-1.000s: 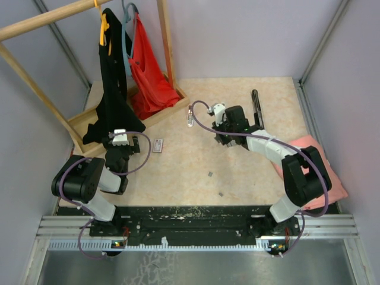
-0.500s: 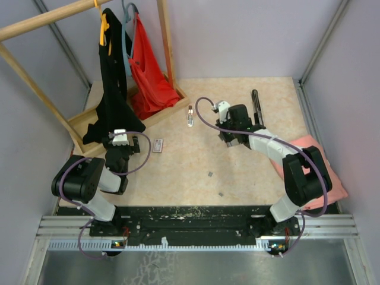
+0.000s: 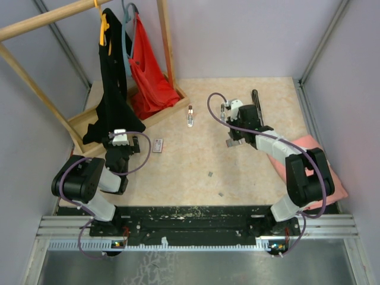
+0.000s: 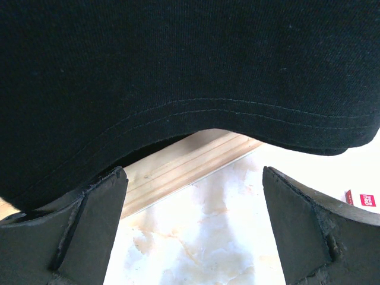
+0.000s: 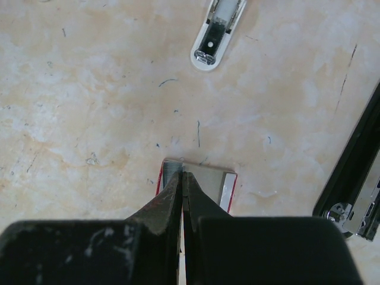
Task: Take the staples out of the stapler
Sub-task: Place the staple in the staple box.
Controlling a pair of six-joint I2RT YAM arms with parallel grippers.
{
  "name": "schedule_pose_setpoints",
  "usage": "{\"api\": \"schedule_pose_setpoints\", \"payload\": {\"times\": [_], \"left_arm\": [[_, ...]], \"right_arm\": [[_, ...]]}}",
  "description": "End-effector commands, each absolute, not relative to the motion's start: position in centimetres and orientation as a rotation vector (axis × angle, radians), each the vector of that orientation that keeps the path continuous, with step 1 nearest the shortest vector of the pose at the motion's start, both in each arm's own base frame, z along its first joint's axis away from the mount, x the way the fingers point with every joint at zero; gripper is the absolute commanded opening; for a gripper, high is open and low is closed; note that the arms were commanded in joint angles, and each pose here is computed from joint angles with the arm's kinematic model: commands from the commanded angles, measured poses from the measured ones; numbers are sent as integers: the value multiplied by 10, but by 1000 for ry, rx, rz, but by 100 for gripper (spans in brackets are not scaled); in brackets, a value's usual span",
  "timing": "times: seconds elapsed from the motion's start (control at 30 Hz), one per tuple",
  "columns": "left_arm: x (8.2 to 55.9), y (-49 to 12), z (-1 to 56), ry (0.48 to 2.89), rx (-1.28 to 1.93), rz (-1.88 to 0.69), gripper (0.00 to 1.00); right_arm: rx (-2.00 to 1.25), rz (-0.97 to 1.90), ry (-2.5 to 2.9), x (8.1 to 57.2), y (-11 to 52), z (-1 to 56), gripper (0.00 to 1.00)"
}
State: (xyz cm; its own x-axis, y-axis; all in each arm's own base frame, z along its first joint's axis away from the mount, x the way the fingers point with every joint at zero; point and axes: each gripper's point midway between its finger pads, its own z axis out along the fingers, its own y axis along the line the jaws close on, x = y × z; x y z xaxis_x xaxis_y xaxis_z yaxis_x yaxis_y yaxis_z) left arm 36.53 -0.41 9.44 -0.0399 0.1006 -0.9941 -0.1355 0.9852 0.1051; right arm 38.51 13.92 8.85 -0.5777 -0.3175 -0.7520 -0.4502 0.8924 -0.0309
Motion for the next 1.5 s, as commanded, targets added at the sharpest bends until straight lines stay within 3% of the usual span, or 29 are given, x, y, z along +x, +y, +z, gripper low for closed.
{"api": "schedule_pose_setpoints", "payload": {"times": [0.0, 1.47], "left_arm": [[370, -4, 104, 1565, -52, 175, 100], [370, -4, 103, 1566, -52, 174, 100]], "right_arm": [[-475, 184, 2172, 400, 135, 104, 0], [-402, 173, 2346, 397, 120, 40, 0]]}}
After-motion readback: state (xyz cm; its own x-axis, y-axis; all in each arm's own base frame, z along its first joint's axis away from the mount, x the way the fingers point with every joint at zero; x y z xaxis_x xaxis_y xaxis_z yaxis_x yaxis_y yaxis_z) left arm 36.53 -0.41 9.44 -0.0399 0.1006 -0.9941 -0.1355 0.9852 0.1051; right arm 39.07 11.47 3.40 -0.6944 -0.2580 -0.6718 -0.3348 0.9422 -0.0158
